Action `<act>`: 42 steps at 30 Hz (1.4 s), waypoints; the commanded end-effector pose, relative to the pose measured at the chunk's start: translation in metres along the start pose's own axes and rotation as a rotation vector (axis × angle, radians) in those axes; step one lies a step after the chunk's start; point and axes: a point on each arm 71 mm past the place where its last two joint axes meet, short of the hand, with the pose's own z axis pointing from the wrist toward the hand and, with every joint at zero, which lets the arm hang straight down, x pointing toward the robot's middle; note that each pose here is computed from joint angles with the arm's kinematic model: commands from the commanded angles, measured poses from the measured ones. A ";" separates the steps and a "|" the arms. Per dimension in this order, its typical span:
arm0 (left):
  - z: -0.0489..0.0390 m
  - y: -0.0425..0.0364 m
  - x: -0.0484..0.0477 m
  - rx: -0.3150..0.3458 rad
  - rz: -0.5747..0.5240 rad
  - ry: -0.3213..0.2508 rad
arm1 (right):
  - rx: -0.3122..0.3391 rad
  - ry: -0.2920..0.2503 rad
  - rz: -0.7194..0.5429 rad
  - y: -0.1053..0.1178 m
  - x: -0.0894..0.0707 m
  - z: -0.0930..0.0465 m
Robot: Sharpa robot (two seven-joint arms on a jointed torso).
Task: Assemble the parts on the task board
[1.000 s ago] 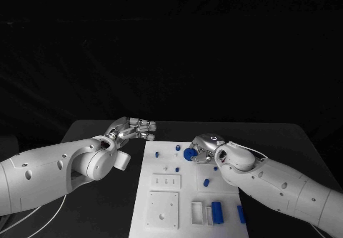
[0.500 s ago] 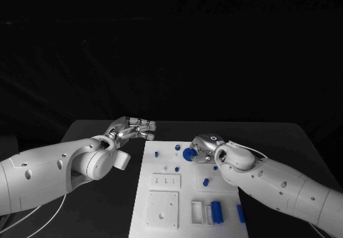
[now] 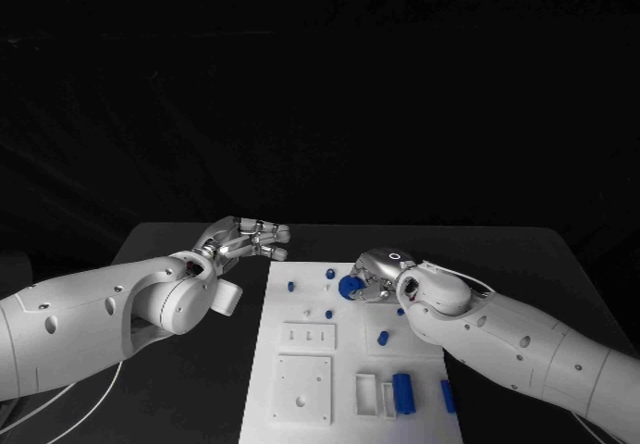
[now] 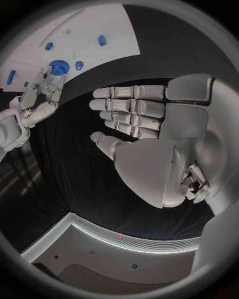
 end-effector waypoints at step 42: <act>0.0006 -0.0008 0.0010 0.002 -0.007 0.015 | -0.038 -0.148 0.000 0.032 -0.017 -0.005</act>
